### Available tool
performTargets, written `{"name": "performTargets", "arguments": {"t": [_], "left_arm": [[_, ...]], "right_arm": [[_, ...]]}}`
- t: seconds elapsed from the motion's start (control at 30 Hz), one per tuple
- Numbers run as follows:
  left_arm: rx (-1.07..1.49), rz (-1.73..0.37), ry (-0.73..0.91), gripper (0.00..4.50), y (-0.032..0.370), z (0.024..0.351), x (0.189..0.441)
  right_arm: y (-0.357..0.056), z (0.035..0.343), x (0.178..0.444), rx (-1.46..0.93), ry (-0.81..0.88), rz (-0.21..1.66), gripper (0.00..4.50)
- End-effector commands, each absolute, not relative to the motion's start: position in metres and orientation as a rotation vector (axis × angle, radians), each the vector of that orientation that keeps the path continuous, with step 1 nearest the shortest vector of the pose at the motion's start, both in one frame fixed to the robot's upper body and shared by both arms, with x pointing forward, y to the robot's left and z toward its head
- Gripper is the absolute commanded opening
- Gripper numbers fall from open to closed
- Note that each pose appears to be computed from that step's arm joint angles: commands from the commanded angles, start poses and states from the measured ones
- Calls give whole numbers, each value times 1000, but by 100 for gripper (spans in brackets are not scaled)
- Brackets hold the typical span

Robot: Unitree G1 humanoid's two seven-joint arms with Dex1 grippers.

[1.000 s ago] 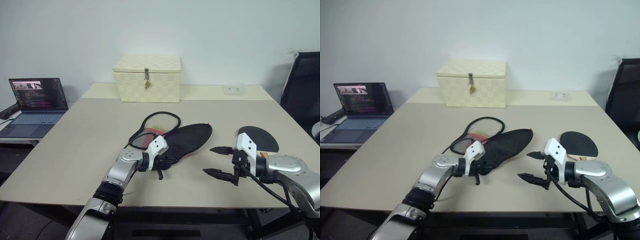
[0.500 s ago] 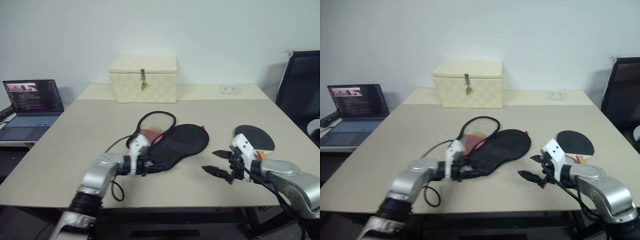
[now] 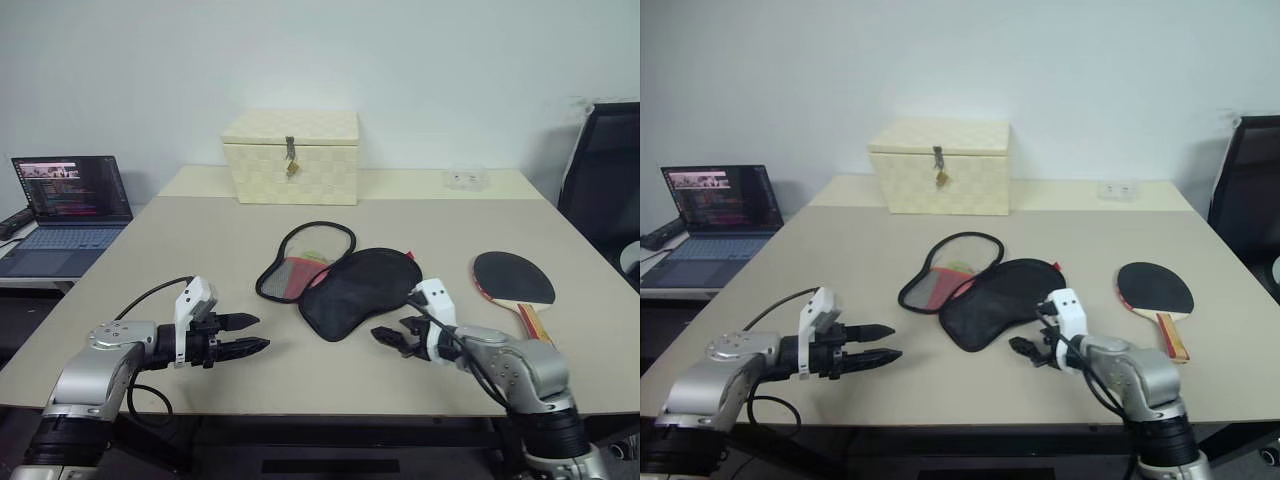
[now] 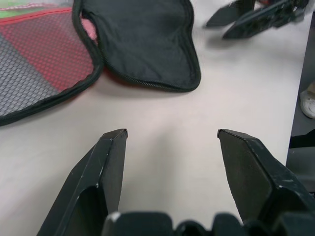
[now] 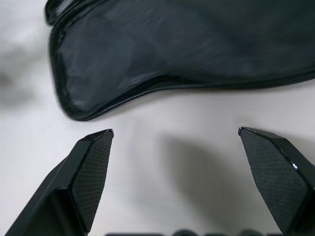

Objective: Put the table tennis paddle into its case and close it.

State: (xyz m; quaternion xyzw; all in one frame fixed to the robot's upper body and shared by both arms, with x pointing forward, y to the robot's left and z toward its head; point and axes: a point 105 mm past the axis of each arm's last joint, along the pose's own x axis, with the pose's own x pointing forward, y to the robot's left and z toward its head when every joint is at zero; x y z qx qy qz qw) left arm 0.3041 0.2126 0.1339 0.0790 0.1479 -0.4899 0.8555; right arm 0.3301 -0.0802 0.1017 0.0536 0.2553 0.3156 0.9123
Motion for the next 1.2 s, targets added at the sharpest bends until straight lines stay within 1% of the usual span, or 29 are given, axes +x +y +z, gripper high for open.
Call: {"name": "performTargets", "arguments": {"t": [0.03, 0.27, 0.4, 0.5, 0.57, 0.63, 0.8, 0.9, 0.97, 1.2], "left_arm": [[221, -1028, 244, 318, 209, 149, 305], [233, -1033, 211, 318, 206, 159, 309], [228, -1044, 207, 318, 206, 160, 307], [227, -1046, 209, 318, 208, 160, 305], [229, -1047, 213, 323, 209, 159, 303], [232, -1046, 215, 323, 210, 160, 301], [238, -1046, 213, 323, 209, 159, 300], [242, -1049, 213, 323, 207, 159, 300], [245, -1052, 210, 323, 205, 159, 300], [262, -1074, 204, 323, 198, 157, 301]], "right_arm": [[-62, 110, 331, 163, 501, 685, 450], [-30, 119, 346, 219, 470, 708, 450], [-18, 115, 360, 204, 455, 673, 450], [-13, 112, 365, 201, 451, 661, 450], [-12, 113, 365, 200, 451, 666, 409], [-12, 113, 362, 199, 454, 684, 356], [-22, 120, 352, 212, 493, 761, 177], [-33, 120, 350, 186, 511, 774, 70], [-54, 118, 355, 144, 529, 758, 4], [-113, 122, 368, 2, 584, 726, 4]]}}
